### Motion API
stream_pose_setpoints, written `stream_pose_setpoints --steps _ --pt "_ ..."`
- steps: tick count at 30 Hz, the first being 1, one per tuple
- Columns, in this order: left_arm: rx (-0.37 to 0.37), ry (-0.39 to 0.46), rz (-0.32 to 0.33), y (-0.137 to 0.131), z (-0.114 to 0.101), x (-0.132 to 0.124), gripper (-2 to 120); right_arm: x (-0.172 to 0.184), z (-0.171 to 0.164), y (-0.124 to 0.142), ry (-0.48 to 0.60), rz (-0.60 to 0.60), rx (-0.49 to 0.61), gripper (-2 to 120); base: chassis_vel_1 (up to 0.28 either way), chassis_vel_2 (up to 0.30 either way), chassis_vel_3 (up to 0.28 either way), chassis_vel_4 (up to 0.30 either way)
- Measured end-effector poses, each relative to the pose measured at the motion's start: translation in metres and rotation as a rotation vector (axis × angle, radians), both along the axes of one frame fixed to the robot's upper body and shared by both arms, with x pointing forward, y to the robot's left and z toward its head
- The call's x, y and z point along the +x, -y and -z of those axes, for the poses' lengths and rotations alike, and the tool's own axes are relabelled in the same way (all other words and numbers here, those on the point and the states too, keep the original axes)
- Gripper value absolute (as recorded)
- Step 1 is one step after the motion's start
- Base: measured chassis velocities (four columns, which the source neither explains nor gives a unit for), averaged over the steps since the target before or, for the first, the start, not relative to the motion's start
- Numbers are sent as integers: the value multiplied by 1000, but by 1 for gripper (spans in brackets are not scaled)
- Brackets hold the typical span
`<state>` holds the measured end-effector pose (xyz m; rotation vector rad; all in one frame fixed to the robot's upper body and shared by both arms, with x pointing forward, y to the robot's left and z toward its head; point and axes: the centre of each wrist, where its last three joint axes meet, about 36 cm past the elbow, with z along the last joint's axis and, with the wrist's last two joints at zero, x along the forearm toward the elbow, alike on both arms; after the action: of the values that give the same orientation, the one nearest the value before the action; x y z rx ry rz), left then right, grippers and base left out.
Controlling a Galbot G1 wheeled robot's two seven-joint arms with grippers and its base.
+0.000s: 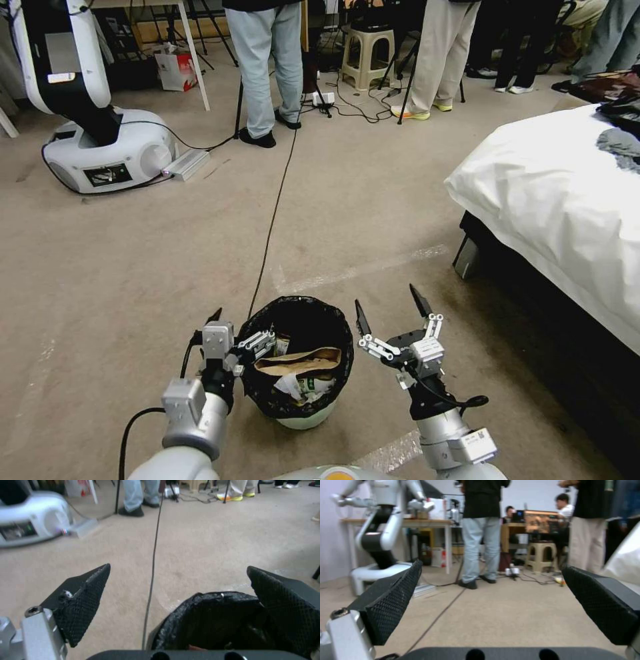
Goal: Pick up the trash bin, then pick up the garbage from the floor and place it into the trash bin.
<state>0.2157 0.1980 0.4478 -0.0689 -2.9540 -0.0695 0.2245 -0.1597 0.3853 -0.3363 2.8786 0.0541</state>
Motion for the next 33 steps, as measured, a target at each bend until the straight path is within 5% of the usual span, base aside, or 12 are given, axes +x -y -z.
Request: stream_pose_setpoints --steps 8,33 --pt "47 11 -61 3 11 -9 100 -4 1 -2 -19 43 -5 100 0 0 0 0" --pt "42 3 -64 3 11 -8 100 -4 1 -2 -20 41 -8 100 0 0 0 0"
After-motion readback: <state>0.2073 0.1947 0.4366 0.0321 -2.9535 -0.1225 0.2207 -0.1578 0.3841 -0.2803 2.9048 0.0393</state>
